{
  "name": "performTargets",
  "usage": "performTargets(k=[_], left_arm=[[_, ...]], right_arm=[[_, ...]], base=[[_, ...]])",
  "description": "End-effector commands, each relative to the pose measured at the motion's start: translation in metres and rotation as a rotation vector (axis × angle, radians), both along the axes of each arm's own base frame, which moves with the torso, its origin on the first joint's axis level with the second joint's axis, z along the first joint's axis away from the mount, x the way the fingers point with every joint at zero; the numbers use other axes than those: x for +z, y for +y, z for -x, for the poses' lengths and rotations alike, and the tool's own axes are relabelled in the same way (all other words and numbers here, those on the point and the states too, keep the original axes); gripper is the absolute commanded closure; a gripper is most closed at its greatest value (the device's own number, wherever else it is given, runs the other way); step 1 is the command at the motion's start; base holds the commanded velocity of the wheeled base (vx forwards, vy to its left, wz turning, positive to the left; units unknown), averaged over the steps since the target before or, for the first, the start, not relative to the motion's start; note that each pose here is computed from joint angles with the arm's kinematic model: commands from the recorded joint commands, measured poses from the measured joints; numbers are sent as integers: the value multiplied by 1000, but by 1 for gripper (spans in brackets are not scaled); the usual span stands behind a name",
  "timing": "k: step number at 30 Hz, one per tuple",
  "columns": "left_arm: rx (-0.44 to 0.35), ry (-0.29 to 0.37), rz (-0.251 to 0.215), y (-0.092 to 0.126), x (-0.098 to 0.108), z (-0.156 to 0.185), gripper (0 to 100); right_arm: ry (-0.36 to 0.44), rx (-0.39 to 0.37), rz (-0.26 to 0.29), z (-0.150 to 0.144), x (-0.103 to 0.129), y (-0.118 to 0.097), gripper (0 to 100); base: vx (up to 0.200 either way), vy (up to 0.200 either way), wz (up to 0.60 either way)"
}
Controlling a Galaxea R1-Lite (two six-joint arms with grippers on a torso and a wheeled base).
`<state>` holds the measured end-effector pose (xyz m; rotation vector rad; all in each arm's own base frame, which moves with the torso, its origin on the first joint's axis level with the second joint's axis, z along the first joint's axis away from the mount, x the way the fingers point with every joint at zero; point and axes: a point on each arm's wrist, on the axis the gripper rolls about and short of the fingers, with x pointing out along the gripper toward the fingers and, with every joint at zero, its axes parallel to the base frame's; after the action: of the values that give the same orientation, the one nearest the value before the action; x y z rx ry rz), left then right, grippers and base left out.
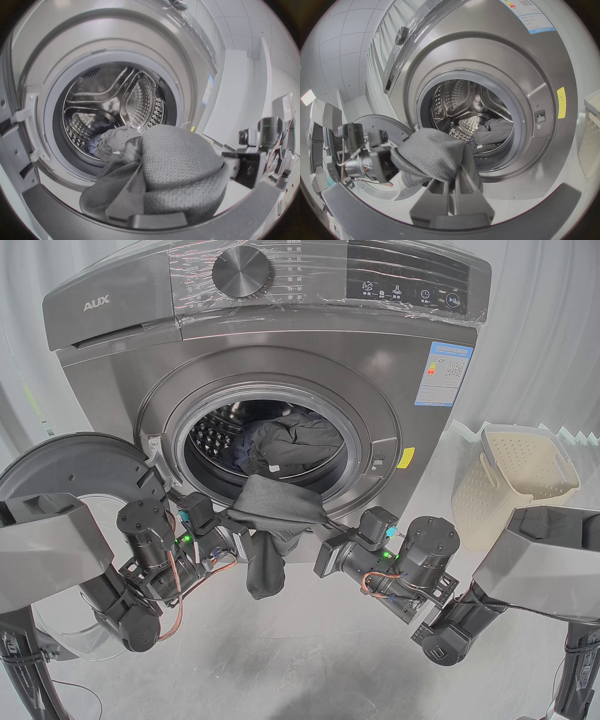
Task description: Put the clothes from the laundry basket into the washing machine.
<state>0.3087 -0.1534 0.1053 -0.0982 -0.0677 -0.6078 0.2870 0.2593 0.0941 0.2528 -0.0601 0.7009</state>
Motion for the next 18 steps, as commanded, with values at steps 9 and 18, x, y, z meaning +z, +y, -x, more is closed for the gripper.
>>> performTargets(k=[9,18], left_arm=[[-39,-38,35,8,30,35,100],[-20,-64,46,13,39,37,100]], right_arm=[[8,9,9,3,-2,1,0],[127,55,204,58,-19,-46,0]], base=[[0,0,0],[0,0,0]])
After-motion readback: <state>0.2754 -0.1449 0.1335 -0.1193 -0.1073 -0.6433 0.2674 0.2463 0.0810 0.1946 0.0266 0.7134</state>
